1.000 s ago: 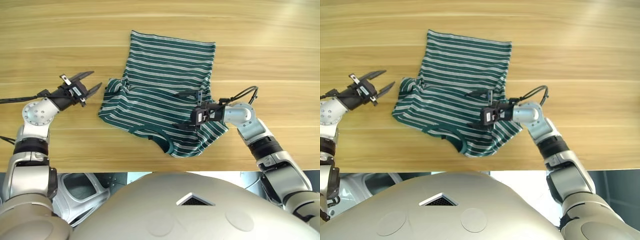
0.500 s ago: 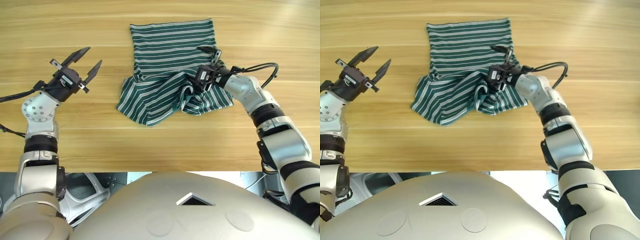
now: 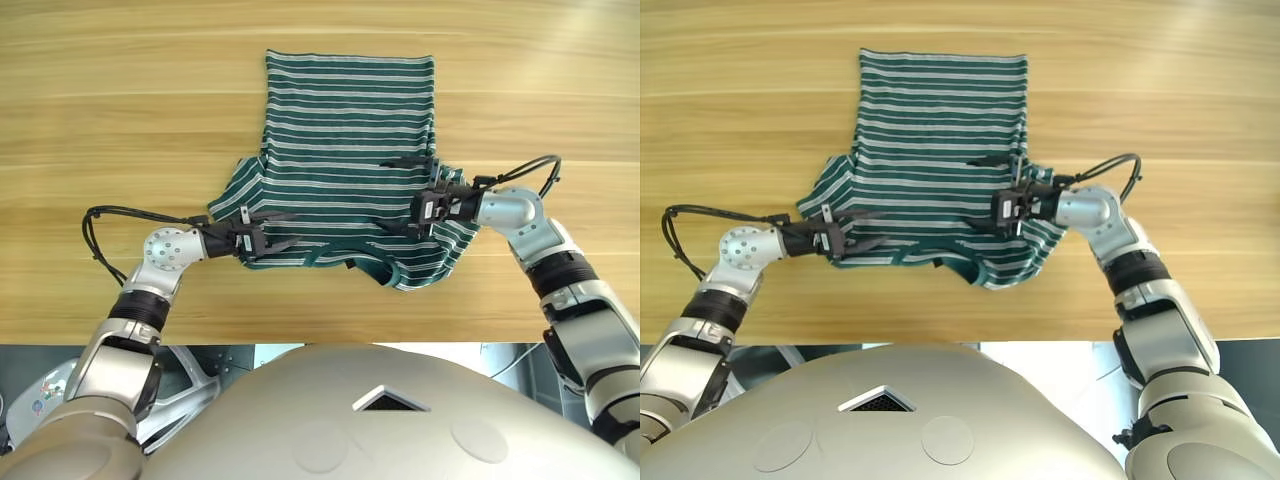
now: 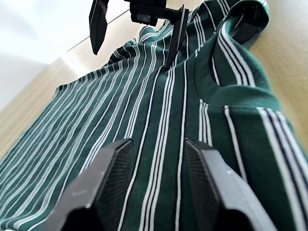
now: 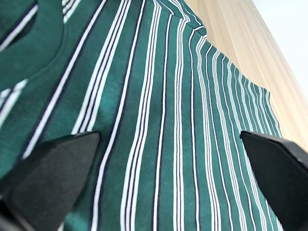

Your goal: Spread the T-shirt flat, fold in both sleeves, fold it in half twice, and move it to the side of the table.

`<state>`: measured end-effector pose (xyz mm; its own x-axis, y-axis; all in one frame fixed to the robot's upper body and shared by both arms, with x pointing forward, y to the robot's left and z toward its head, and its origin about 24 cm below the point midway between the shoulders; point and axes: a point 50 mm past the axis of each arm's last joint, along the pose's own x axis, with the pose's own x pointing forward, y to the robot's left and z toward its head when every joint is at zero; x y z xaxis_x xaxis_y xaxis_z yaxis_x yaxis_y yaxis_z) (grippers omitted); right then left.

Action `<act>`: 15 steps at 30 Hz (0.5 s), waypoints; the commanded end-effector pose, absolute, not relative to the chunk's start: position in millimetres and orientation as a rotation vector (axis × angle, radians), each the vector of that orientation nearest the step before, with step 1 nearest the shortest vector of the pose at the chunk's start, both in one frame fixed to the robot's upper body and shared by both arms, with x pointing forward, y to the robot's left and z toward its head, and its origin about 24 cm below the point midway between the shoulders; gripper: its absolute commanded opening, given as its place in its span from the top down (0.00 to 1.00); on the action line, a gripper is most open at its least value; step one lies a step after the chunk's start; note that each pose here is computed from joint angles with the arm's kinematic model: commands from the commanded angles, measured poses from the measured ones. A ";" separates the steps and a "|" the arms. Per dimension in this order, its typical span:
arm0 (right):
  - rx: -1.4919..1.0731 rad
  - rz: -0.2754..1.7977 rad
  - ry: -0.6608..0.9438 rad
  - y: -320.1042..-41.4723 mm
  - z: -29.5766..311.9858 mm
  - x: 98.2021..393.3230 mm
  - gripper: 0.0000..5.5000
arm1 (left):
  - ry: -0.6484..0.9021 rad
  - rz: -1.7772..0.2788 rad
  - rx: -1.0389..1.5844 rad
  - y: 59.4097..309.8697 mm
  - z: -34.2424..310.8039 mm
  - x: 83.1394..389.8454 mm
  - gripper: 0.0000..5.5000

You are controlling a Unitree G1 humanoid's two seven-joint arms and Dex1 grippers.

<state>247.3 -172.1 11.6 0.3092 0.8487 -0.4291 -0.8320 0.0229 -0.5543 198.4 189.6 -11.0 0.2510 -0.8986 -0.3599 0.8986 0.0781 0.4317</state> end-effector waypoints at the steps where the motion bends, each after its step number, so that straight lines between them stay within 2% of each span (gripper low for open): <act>1: -0.845 1.332 0.047 -177.9 4.1 240.1 0.02 | 0.107 -1.395 0.753 202.3 -16.5 199.3 0.64; 4: -0.842 1.339 0.039 -173.9 4.1 238.7 0.02 | 0.142 -1.408 0.844 205.9 -16.5 206.2 0.64; 7: -0.830 1.353 0.015 -163.9 3.8 237.7 0.02 | 0.141 -1.382 0.952 204.1 -12.7 226.6 0.64; 11: -0.815 1.368 0.005 -152.1 -0.6 236.8 0.02 | 0.046 -1.280 0.955 182.1 -5.7 258.3 0.64; 13: -0.811 1.371 0.002 -150.0 -1.1 236.7 0.02 | 0.029 -1.248 0.938 173.2 -10.3 262.1 0.64; 15: -0.812 1.373 0.003 -151.1 -0.7 236.3 0.02 | 0.010 -1.271 0.882 169.4 -14.7 253.7 0.64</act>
